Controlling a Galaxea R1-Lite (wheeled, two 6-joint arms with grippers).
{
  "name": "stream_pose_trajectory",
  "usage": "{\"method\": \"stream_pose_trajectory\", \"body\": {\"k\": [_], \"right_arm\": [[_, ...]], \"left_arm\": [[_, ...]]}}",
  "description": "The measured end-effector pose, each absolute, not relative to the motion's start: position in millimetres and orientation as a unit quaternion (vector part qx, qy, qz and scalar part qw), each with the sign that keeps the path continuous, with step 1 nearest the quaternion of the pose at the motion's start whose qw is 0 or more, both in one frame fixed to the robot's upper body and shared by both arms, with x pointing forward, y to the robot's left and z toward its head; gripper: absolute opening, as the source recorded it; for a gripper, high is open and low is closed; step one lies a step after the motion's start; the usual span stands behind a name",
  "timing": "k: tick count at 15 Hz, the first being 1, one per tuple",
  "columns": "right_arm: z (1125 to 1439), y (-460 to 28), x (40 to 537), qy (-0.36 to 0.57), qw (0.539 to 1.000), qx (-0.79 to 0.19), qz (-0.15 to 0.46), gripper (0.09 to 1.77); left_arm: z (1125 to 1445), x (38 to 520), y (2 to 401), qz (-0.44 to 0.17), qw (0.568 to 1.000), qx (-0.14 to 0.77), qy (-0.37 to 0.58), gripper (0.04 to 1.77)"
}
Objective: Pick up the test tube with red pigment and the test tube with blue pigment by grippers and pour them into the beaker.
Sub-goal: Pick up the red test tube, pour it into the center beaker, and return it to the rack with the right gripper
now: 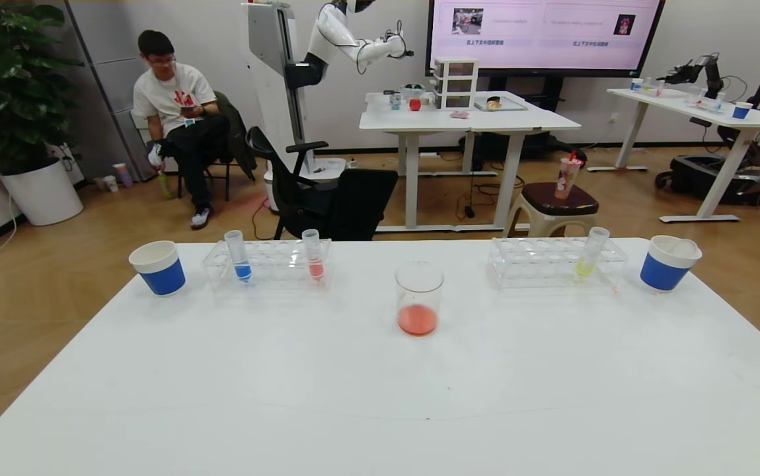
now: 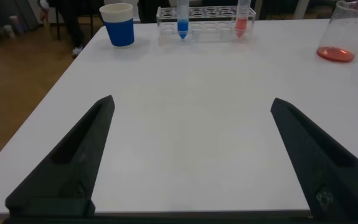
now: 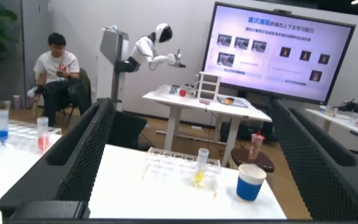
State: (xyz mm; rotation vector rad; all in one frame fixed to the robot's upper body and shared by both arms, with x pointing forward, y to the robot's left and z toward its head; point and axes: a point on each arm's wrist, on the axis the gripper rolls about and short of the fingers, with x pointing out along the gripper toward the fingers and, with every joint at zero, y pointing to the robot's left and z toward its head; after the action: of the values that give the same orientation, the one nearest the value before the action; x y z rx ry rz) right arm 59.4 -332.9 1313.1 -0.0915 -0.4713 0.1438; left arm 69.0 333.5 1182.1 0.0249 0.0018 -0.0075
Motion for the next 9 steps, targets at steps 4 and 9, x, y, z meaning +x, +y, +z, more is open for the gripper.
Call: {"method": "stream_pose_trajectory", "body": {"k": [4,9], "right_arm": [[1257.3,-333.6,49.9,-0.194,0.979,-0.043,0.054,1.74],[1195.6,-334.7,67.7,-0.056,0.997,-0.048,0.036,1.74]], "left_arm": [[1182.1,69.0,333.5,-0.004,1.000,0.012,0.001,1.75],[1182.1,69.0,333.5,-0.004,1.000,0.012,0.001,1.75]]}}
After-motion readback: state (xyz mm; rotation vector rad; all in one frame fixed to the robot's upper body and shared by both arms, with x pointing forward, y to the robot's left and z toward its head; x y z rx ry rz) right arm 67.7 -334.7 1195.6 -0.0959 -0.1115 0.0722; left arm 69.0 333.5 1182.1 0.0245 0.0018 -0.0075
